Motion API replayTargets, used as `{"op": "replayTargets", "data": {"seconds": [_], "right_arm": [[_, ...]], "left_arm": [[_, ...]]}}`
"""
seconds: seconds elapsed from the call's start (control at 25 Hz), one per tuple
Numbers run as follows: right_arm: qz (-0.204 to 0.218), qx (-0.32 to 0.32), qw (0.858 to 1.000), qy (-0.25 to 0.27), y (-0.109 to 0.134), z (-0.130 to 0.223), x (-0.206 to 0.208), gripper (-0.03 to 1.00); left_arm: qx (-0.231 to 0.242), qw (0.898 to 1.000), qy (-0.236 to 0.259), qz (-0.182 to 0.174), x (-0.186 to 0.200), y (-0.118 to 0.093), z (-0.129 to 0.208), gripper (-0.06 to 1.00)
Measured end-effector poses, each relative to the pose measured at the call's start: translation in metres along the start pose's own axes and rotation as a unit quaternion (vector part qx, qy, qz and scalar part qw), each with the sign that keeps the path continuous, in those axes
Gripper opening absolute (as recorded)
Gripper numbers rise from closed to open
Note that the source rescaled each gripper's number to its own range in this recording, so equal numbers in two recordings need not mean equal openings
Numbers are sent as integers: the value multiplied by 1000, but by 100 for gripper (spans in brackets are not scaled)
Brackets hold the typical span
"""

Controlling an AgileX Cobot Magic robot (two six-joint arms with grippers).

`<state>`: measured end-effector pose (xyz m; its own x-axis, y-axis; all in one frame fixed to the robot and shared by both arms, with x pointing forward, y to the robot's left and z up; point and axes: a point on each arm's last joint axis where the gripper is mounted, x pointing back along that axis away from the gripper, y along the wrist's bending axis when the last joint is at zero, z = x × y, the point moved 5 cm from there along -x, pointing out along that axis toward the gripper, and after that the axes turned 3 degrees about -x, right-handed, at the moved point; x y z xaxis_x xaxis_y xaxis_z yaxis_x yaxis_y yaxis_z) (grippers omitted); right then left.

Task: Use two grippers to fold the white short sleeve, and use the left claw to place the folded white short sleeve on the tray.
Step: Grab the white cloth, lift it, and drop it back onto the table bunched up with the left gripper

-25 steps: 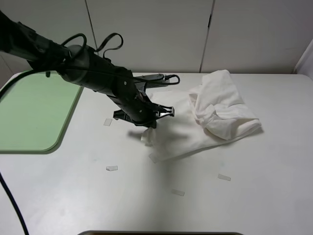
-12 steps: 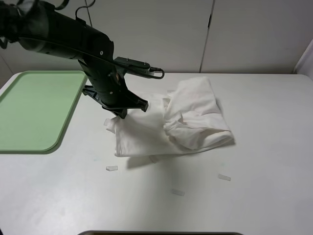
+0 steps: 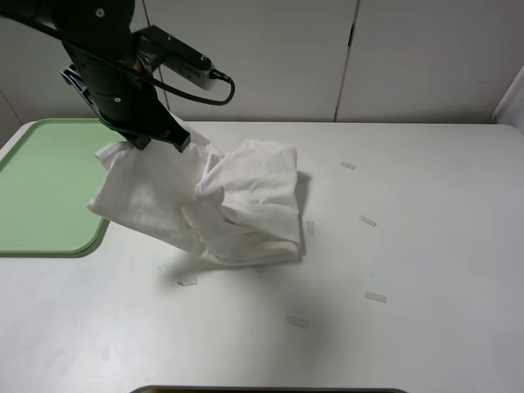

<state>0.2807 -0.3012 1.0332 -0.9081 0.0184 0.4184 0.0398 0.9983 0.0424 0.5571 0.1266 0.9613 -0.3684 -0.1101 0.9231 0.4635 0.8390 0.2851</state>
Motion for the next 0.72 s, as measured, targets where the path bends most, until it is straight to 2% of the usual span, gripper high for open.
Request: {"op": "replayTargets", "data": {"seconds": [0.16,0.32,0.4,0.56,0.6,0.72], "right_arm": [[0,0,1000,0,0,0,0,100],[0,0,1000,0,0,0,0,100],[0,0,1000,0,0,0,0,100],[0,0,1000,0,0,0,0,100],[0,0,1000,0,0,0,0,100],[0,0,1000,0,0,0,0,100]], "left_arm": [[-5,1000,-17,-25,25,16,4,1],[-36,999,-31,-18,38,17,5,1],[-53,998,-27,3,38,11,6,1],[-80,994,-23,76,32,-13,6,1],[-80,994,-23,76,32,-13,6,1],[-122,985,-47,113,29,-42,-2,1]]}}
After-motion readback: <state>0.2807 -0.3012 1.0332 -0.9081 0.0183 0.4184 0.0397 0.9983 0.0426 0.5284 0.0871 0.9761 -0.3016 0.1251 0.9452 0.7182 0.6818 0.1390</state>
